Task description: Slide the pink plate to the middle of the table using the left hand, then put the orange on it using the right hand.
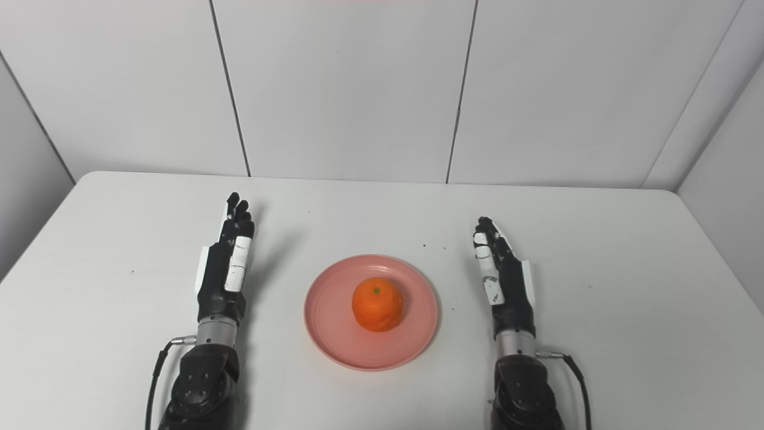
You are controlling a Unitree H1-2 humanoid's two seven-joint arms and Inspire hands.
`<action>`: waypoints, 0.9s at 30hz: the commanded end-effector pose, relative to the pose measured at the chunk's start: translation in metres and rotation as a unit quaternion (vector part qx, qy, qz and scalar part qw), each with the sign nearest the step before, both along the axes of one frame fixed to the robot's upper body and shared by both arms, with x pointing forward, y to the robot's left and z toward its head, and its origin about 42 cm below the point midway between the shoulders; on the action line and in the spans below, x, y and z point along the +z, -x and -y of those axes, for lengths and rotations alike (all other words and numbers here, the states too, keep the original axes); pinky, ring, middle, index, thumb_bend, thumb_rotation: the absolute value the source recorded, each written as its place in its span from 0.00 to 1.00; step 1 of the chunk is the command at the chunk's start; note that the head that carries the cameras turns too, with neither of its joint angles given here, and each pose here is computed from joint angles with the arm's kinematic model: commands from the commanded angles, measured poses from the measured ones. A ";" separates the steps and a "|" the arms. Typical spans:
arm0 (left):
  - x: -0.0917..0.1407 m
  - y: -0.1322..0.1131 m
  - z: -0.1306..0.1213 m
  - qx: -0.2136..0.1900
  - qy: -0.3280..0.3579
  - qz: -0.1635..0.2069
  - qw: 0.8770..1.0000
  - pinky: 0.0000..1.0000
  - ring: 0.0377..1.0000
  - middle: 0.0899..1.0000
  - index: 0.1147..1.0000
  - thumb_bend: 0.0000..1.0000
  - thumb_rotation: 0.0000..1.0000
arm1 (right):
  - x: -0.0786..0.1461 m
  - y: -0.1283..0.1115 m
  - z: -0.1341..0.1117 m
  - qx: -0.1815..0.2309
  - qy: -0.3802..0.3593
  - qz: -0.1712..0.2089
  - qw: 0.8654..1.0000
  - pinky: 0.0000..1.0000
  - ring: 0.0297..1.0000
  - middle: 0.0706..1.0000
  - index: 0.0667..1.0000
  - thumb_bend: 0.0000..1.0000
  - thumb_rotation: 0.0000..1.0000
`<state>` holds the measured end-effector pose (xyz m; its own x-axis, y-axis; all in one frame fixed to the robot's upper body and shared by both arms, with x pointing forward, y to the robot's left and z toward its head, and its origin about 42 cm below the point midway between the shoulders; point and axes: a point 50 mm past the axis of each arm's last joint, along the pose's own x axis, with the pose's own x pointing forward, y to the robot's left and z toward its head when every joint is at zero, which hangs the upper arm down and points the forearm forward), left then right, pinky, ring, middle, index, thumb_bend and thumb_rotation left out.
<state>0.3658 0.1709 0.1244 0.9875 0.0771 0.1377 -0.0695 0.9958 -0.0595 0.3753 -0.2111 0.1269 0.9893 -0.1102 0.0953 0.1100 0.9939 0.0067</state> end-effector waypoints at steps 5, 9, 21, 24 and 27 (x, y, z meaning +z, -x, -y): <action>-0.022 0.011 -0.002 -0.014 0.016 -0.084 0.996 1.00 1.00 1.00 1.00 0.91 0.89 | -0.024 0.010 -0.010 0.000 -0.084 -0.065 0.994 0.99 0.91 0.91 0.90 0.76 1.00; -0.021 0.010 -0.003 -0.020 0.022 -0.102 0.994 1.00 1.00 1.00 1.00 0.90 0.89 | -0.032 0.016 -0.016 0.006 -0.127 -0.073 0.989 1.00 0.93 0.92 0.92 0.78 1.00; -0.021 0.007 -0.001 -0.022 0.024 -0.117 0.993 1.00 1.00 1.00 1.00 0.92 0.89 | -0.041 0.024 -0.023 0.016 -0.134 -0.062 0.989 1.00 0.93 0.93 0.93 0.85 1.00; -0.022 0.007 -0.001 -0.024 0.022 -0.113 0.993 1.00 1.00 1.00 1.00 0.91 0.91 | -0.041 0.023 -0.023 0.020 -0.132 -0.064 0.989 1.00 0.94 0.93 0.94 0.86 1.00; -0.022 0.008 -0.001 -0.028 0.024 -0.110 0.993 1.00 1.00 1.00 1.00 0.91 0.91 | -0.040 0.023 -0.023 0.020 -0.134 -0.065 0.989 1.00 0.94 0.94 0.95 0.87 1.00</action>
<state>0.3651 0.1739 0.1218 0.9987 0.0474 0.0200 -0.0455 0.9951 -0.0883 0.3686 -0.1929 0.1166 0.9948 -0.0899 0.0472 0.0759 0.9673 0.2419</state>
